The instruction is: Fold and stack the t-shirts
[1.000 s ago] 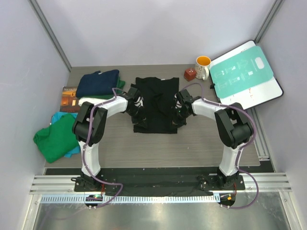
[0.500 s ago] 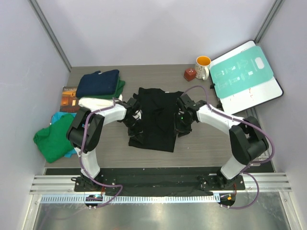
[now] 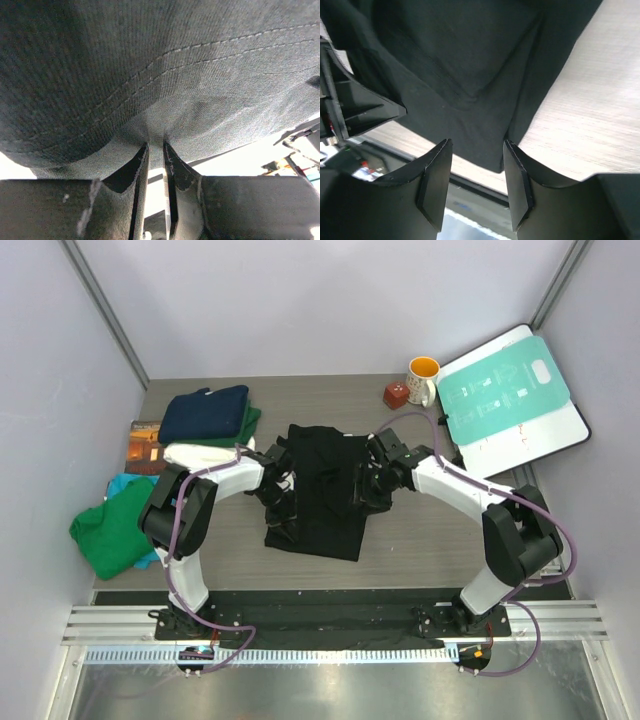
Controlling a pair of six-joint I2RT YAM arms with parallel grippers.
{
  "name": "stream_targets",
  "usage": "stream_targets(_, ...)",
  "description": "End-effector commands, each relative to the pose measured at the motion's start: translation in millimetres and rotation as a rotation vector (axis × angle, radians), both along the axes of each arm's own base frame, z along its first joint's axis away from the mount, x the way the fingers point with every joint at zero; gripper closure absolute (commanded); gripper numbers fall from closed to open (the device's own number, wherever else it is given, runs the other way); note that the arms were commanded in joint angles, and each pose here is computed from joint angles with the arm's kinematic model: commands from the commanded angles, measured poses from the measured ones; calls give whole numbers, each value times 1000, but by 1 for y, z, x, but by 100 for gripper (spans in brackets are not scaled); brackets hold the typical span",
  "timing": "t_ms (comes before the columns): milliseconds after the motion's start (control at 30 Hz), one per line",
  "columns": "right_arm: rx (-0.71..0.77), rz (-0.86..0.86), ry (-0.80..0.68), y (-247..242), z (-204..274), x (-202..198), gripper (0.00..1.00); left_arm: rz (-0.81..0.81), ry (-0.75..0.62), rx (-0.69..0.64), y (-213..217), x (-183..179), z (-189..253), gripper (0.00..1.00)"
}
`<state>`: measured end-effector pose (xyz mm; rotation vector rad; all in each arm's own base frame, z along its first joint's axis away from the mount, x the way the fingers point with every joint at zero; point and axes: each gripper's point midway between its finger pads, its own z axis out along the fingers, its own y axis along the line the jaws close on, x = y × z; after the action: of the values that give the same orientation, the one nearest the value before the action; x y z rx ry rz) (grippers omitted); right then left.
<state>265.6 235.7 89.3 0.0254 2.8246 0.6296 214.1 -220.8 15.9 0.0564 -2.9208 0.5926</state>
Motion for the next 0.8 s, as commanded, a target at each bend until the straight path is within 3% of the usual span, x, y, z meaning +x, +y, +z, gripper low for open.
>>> stream_targets(0, 183, -101, 48, 24, 5, -3, 49, -65, -2, 223, 44, -12, -31, 80)
stream_targets(433, 330, -205, 52, 41, 7, 5, 46, -67, 4, 224, 45, -15, -35, 80)
stream_targets(767, 295, -219, 96, 41, -16, 6, 45, -66, 9, 225, 45, -16, -37, 81)
